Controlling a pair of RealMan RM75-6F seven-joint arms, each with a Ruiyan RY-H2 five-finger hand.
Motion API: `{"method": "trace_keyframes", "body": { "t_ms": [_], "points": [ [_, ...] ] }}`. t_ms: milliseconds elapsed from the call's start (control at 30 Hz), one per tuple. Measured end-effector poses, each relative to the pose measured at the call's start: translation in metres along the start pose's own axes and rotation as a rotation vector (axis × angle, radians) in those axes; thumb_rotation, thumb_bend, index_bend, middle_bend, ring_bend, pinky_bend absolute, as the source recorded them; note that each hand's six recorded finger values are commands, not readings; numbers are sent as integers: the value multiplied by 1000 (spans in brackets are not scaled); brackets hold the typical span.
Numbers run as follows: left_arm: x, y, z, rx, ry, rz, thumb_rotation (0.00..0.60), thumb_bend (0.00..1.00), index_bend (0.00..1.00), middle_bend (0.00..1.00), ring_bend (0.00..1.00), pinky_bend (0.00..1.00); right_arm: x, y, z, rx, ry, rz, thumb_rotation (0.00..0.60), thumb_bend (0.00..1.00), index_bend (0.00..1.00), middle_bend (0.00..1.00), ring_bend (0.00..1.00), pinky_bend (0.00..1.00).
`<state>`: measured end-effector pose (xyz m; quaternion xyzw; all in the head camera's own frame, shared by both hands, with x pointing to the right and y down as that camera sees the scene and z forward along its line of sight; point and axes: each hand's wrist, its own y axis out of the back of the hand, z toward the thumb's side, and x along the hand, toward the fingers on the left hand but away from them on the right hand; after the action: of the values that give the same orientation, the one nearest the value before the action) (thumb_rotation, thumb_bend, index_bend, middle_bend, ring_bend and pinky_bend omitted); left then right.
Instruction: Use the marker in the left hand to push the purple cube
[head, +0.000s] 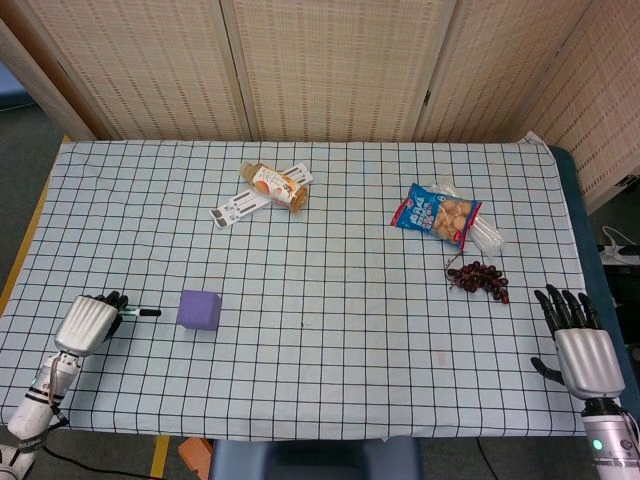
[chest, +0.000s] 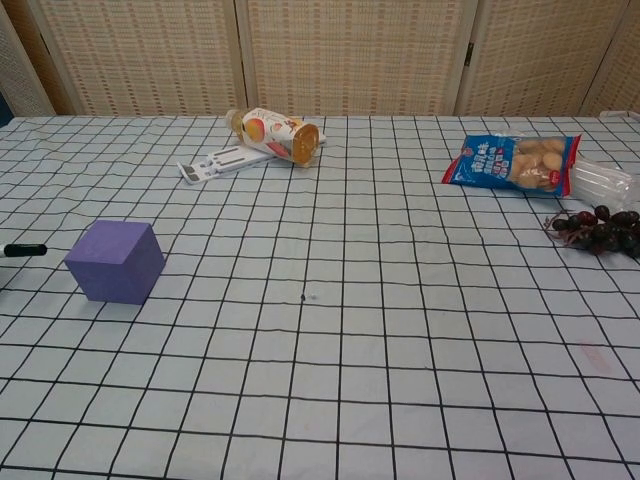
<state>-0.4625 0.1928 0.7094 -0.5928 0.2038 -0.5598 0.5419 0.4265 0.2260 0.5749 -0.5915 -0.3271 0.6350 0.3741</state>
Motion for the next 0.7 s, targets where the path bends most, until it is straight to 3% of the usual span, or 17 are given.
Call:
{"method": "trace_keyframes", "body": {
  "t_ms": [267,700],
  "points": [
    [22,-6,12,17,-16,-34,600,633,808,809,720,840,-1,0,-2,-5,-7,5,600,63,0,0,0,0],
    [33,2,28,-4,-25,16,600,632,808,820,723,844,0,4,-7,-7,-12,2,600,62,0,0,0,0]
  ]
}}
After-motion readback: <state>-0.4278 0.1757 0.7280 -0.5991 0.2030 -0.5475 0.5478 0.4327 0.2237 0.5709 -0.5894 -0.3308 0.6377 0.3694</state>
